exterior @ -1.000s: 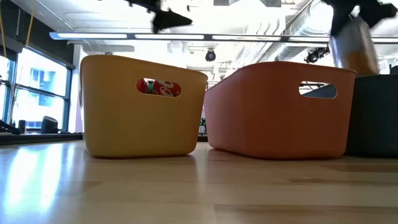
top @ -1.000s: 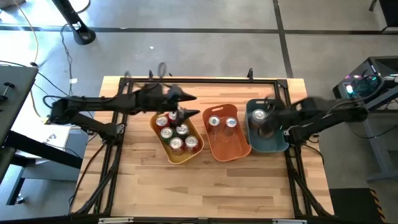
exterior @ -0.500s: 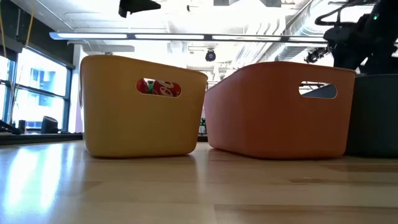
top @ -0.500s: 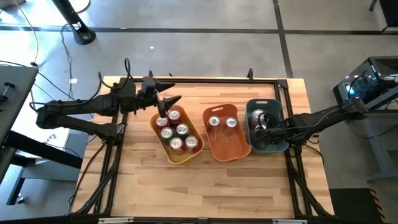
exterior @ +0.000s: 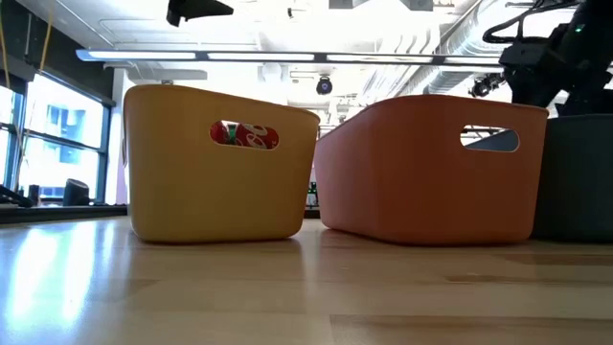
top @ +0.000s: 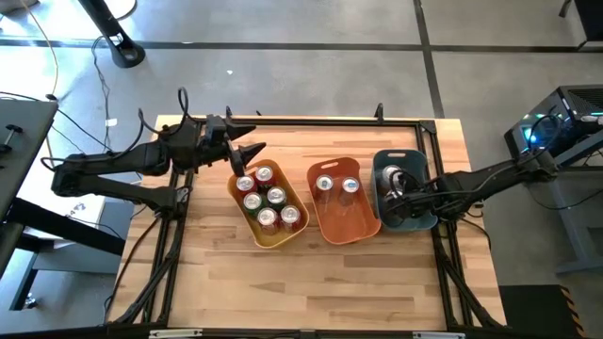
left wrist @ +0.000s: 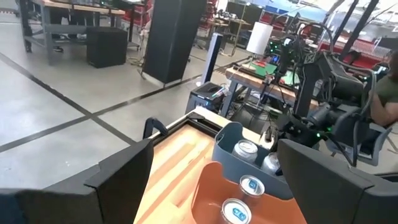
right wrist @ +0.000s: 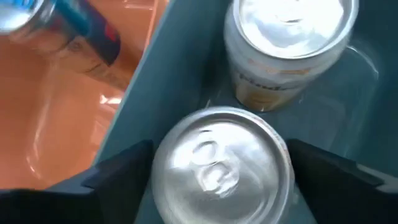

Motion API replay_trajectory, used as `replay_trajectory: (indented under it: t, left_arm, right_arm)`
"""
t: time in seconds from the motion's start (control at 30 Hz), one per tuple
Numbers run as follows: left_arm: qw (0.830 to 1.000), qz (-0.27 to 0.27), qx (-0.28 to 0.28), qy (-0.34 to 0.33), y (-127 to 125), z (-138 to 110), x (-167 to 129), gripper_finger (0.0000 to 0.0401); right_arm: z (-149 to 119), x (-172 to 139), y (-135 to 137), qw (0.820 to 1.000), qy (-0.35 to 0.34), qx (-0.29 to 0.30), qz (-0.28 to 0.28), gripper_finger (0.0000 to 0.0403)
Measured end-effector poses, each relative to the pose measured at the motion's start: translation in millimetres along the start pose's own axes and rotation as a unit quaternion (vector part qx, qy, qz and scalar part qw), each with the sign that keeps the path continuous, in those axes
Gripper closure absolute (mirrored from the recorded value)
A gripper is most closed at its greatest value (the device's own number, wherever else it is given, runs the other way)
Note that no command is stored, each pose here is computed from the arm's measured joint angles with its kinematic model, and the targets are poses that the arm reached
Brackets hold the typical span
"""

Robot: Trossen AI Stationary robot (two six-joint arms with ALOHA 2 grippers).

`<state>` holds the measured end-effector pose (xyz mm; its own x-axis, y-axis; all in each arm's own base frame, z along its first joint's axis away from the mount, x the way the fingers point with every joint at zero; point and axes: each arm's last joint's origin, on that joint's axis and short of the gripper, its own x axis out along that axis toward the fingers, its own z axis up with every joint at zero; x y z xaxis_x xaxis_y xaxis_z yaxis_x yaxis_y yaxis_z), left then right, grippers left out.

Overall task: Sort soda cans
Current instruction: Put the yellow-white soda can into the blue bin, then adjust the bins

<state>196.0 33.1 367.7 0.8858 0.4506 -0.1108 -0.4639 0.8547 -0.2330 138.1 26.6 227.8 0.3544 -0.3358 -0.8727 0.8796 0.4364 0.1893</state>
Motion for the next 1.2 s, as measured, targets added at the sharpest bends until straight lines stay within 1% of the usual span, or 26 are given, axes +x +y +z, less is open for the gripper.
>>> replay_trajectory:
  t: [0.03,0.07,0.1,0.27,0.63,0.7,0.77,0.87,0.97,1.07,1.13,1.2]
  left_arm:
    - [1.0,0.0,0.001,0.001,0.4,0.2,-1.2,0.0066]
    - [1.0,0.001,0.001,0.002,0.8,0.1,-2.1,0.0066]
    - [1.0,0.001,0.001,0.001,1.0,0.5,-2.9,0.0066]
    - [1.0,0.002,0.002,0.006,1.7,0.1,-4.5,0.0066]
    - [1.0,0.0,0.01,-0.001,2.7,2.6,-8.8,0.0066]
    - [1.0,-0.001,0.013,-0.006,3.6,5.1,-13.1,0.0066]
    - [1.0,0.0,0.02,-0.012,4.9,12.8,-21.1,0.0066]
    - [0.999,0.021,0.028,-0.027,8.9,25.9,-34.6,0.0066]
    - [0.999,0.021,0.024,-0.031,11.6,28.9,-42.3,0.0066]
    - [1.0,0.005,0.005,-0.018,13.0,17.9,-42.7,0.0066]
    - [1.0,-0.006,-0.024,0.001,13.3,-0.7,-39.0,0.0066]
    - [0.998,-0.024,-0.059,0.012,12.3,-25.9,-34.7,0.007]
  right_arm:
    - [0.5,-0.1,-0.5,1.0,0.004,0.012,-0.001,0.003]
    - [0.7,0.2,-1.2,1.0,0.009,0.021,-0.005,0.0021]
    - [0.7,0.4,-1.6,1.0,0.012,0.023,-0.007,0.002]
    - [0.3,0.6,-1.2,0.999,0.025,0.024,-0.004,0.0042]
    - [0.4,-0.6,-2.0,0.999,0.029,0.035,-0.006,0.0044]
    - [3.5,-8.0,-3.2,0.999,0.033,0.03,-0.017,0.0043]
    - [9.2,-20.3,-6.4,0.999,0.028,0.02,-0.041,0.0043]
    - [21.7,-44.1,-10.3,0.998,-0.006,0.007,-0.068,0.0043]
    - [34.0,-66.6,-13.3,0.996,-0.047,0.002,-0.079,0.0043]
    - [44.5,-84.5,-12.4,0.994,-0.087,0.01,-0.065,0.0043]
    - [50.8,-95.1,-10.9,0.993,-0.109,0.019,-0.048,0.0043]
    - [55.8,-103.5,-8.8,0.992,-0.123,0.02,-0.03,0.0044]
